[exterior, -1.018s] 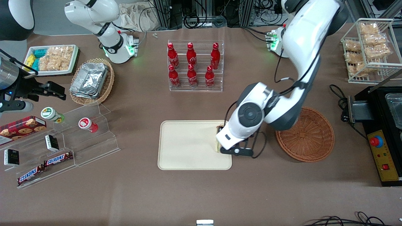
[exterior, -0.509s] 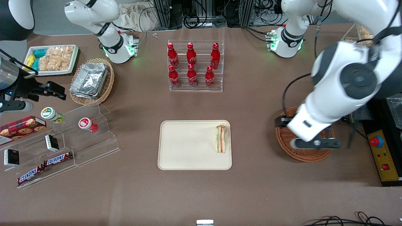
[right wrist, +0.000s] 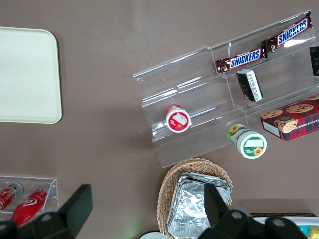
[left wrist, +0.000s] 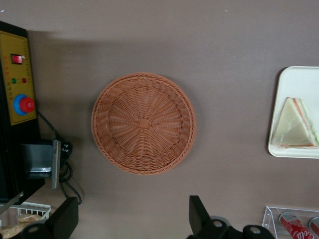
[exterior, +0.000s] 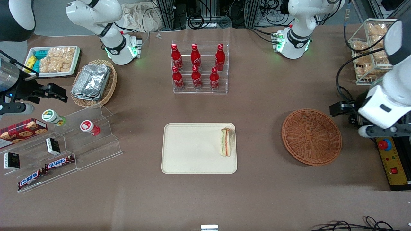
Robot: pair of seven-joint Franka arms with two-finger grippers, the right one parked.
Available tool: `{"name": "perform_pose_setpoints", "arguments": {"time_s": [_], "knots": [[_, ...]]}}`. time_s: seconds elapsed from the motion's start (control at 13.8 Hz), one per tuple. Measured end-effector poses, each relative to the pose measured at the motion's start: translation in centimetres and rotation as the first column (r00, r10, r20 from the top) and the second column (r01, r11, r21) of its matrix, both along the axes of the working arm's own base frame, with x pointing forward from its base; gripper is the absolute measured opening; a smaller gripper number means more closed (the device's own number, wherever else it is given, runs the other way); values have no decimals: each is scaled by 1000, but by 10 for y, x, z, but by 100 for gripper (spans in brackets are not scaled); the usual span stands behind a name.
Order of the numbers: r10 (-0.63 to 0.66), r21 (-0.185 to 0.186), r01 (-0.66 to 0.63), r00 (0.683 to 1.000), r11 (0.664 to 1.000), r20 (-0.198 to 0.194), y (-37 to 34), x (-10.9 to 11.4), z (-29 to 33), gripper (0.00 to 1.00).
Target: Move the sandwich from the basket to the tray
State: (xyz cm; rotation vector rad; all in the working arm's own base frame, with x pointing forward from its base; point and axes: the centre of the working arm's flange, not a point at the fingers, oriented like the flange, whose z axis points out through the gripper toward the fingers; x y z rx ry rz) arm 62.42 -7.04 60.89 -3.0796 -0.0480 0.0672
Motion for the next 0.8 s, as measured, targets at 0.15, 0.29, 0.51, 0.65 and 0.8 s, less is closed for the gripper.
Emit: {"name": "perform_pose_setpoints", "arguments": {"time_s": [0.15,0.29,0.51,0.65,0.8], "knots": [[8,3,-8,1000,1000,-1,5,-3,1,100],[12,8,-12,1000,1000,-5,7,-7,2,100],[-1,-2,1,1000,1000,-15,22,-16,5,100],[-9,-25,8,1000,1000,-25,49,-23,9,100],[2,-34,-4,999,999,-39,84,-31,13,100]]}}
